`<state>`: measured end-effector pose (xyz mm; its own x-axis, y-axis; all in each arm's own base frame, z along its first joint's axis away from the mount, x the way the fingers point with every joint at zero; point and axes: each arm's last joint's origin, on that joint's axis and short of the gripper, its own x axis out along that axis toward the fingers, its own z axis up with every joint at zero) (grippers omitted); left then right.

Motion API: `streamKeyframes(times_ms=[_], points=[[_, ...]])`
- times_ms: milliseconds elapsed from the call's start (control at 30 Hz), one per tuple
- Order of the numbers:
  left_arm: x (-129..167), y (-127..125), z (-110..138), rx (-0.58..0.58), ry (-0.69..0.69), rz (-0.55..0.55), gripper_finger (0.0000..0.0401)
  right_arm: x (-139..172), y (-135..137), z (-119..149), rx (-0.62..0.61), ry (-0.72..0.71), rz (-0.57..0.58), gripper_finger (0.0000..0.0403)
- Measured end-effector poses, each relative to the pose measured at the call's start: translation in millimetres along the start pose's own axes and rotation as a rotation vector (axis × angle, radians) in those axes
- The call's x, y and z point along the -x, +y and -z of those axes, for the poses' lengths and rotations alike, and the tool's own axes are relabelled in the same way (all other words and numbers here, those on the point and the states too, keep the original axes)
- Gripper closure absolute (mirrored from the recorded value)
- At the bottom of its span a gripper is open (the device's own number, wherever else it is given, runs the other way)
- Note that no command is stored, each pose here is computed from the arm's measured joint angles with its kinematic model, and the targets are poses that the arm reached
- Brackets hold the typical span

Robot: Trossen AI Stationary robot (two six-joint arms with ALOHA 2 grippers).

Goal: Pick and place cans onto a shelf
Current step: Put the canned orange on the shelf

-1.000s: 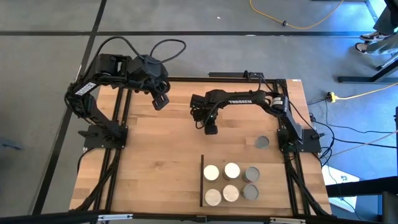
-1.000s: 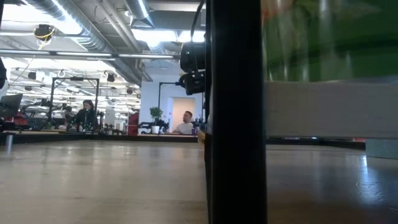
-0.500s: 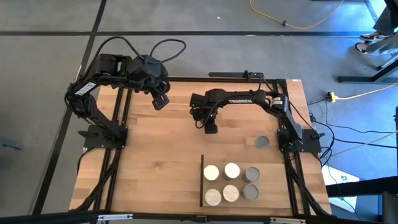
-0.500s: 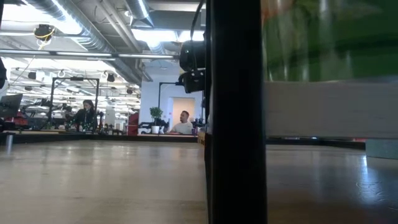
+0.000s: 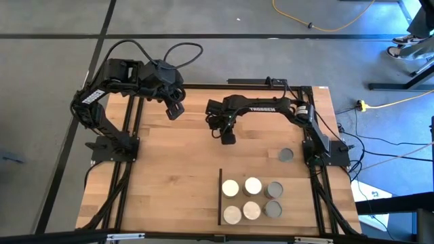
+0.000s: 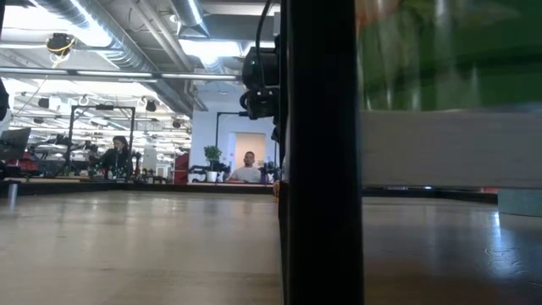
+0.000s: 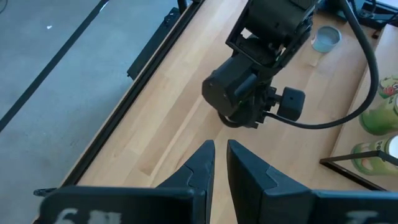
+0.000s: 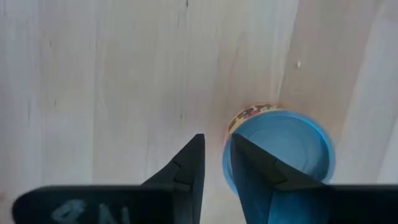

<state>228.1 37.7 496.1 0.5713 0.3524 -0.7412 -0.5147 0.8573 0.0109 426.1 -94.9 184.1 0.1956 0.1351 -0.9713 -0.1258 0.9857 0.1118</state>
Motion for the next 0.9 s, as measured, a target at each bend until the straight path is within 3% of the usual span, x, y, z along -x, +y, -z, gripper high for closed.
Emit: streamKeyframes(times_ms=[900], points=[[0.0, 0.0, 0.0, -0.001, 0.0, 0.0, 0.0364, -9.3, -1.7, 8.2, 0.009, 0.068, 0.081, 0.0322]])
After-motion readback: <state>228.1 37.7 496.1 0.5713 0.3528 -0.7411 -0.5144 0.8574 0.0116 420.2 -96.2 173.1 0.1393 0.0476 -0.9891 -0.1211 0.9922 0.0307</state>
